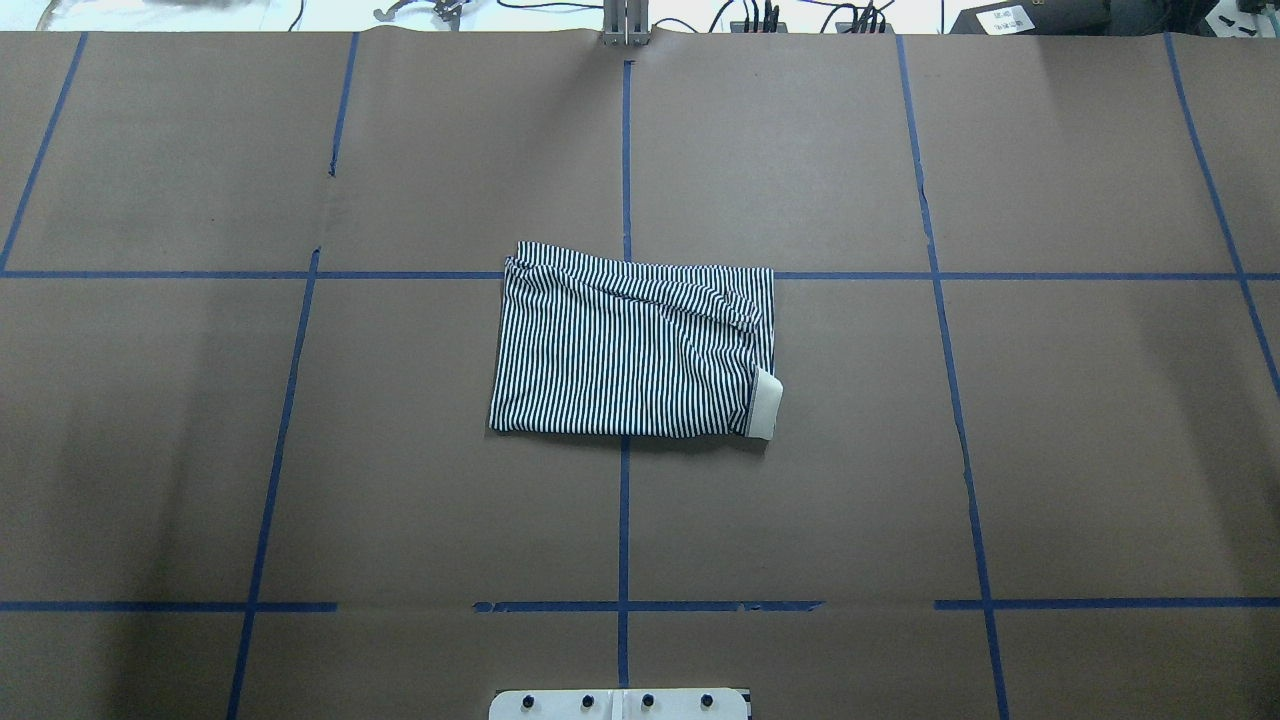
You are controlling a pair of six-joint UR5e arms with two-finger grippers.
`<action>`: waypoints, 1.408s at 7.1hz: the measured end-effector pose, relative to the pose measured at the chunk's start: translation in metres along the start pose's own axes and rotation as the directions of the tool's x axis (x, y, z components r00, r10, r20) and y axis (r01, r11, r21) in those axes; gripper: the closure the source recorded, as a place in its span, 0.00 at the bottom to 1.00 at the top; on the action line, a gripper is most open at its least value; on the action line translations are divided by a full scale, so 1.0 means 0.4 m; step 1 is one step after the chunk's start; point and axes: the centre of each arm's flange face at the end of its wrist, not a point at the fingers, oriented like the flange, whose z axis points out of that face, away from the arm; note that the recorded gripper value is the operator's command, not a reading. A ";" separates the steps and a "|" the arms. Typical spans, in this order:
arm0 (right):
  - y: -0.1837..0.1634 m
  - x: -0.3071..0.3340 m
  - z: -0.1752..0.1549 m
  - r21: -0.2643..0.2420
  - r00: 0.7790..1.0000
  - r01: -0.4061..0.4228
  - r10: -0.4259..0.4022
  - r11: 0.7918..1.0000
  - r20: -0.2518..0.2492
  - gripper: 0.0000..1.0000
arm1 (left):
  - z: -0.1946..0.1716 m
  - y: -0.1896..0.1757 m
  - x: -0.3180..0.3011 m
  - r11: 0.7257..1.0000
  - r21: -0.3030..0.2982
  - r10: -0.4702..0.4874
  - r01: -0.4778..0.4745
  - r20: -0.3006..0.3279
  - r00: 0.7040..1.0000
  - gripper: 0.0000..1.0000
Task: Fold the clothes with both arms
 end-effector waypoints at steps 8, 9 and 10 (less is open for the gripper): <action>0.005 0.008 0.008 -0.006 1.000 -0.001 0.001 1.000 -0.003 0.00 | 0.008 0.007 -0.008 1.000 -0.007 -0.012 0.012 0.001 1.000 0.00; 0.006 0.012 0.013 -0.010 1.000 -0.004 0.004 1.000 -0.003 0.00 | 0.008 0.007 -0.008 1.000 -0.007 -0.012 0.012 0.001 1.000 0.00; 0.006 0.014 0.015 -0.011 1.000 -0.005 0.005 1.000 -0.004 0.00 | 0.008 0.007 -0.008 1.000 -0.008 -0.012 0.012 0.001 1.000 0.00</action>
